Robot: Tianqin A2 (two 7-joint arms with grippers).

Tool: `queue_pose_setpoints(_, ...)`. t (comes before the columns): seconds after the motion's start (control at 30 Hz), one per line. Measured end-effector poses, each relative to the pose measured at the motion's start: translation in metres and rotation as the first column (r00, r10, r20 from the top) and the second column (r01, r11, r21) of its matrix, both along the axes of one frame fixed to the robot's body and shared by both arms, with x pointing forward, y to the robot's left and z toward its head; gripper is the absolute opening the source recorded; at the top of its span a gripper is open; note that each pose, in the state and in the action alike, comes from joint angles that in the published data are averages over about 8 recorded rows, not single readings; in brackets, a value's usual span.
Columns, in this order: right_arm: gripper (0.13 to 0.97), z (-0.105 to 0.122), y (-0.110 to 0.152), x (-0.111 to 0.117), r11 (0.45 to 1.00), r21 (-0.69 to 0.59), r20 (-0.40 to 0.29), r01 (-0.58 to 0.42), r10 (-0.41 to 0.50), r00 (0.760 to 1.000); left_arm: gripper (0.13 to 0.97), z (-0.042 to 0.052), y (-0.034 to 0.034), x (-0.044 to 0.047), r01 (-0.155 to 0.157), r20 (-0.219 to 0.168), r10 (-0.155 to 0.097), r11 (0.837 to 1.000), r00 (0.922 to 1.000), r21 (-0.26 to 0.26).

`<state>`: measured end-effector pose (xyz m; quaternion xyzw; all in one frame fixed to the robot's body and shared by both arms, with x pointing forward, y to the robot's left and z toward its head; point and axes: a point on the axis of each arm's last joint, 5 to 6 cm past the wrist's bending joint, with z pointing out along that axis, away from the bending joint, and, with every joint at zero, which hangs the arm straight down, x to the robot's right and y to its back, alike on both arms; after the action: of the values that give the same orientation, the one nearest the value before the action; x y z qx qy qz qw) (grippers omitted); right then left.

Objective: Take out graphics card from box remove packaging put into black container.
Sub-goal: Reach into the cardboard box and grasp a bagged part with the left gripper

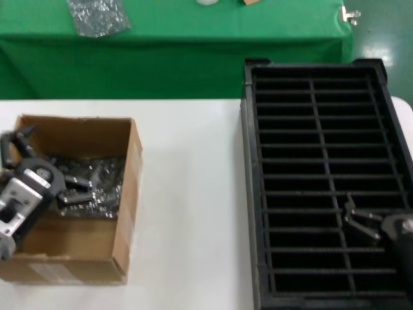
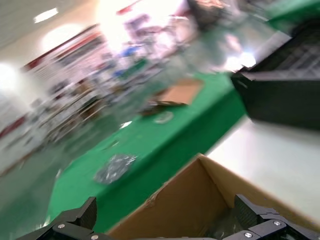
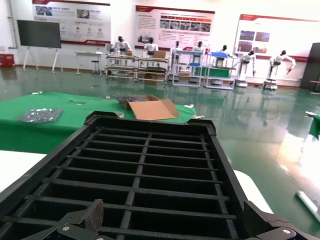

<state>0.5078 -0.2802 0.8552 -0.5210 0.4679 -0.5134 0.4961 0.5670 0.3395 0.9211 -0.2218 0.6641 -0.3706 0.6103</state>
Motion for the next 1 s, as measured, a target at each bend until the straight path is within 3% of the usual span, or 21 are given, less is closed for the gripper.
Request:
queue_pose_setpoints(0.07, 0.966, 0.0, 0.0, 0.0, 1.0, 0.0, 0.0, 0.0, 0.0, 1.0, 0.966, 0.0078, 0.0086, 0.0103, 0.031, -0.017, -0.028, 0.99, 0.9994, 0.14)
queue_pose_setpoints(0.13, 0.966, 0.0, 0.0, 0.0, 1.0, 0.0, 0.0, 0.0, 0.0, 1.0, 0.966, 0.0135, 0.0167, 0.0204, 0.068, -0.05, -0.056, 0.956, 0.9972, 0.287)
queue_pose_setpoints(0.23, 0.966, 0.0, 0.0, 0.0, 1.0, 0.0, 0.0, 0.0, 0.0, 1.0, 0.966, 0.02, 0.0266, 0.0353, 0.124, -0.109, -0.082, 0.874, 0.9906, 0.47)
queue_pose_setpoints(0.37, 0.966, 0.0, 0.0, 0.0, 1.0, 0.0, 0.0, 0.0, 0.0, 1.0, 0.966, 0.024, 0.0336, 0.0545, 0.196, -0.189, -0.097, 0.76, 0.9771, 0.619)
queue_pose_setpoints(0.43, 0.966, 0.0, 0.0, 0.0, 1.0, 0.0, 0.0, 0.0, 0.0, 1.0, 0.966, 0.0237, 0.0346, 0.0628, 0.231, -0.229, -0.102, 0.714, 0.9681, 0.661)
queue_pose_setpoints(0.53, 0.966, 0.0, 0.0, 0.0, 1.0, 0.0, 0.0, 0.0, 0.0, 1.0, 0.966, 0.0214, 0.0339, 0.072, 0.288, -0.29, -0.11, 0.658, 0.9509, 0.696)
queue_pose_setpoints(0.67, 0.966, 0.0, 0.0, 0.0, 1.0, 0.0, 0.0, 0.0, 0.0, 1.0, 0.966, 0.018, 0.0325, 0.0795, 0.352, -0.359, -0.114, 0.601, 0.9262, 0.717)
queue_pose_setpoints(0.77, 0.966, 0.0, 0.0, 0.0, 1.0, 0.0, 0.0, 0.0, 0.0, 1.0, 0.966, 0.0157, 0.0328, 0.0834, 0.38, -0.393, -0.106, 0.569, 0.9135, 0.729)
queue_pose_setpoints(0.87, 0.966, 0.0, 0.0, 0.0, 1.0, 0.0, 0.0, 0.0, 0.0, 1.0, 0.966, 0.0128, 0.034, 0.0873, 0.381, -0.401, -0.089, 0.55, 0.9116, 0.743)
queue_pose_setpoints(1.0, 0.966, 0.0, 0.0, 0.0, 1.0, 0.0, 0.0, 0.0, 0.0, 1.0, 0.966, 0.0073, 0.0359, 0.0932, 0.35, -0.379, -0.062, 0.542, 0.9234, 0.764)
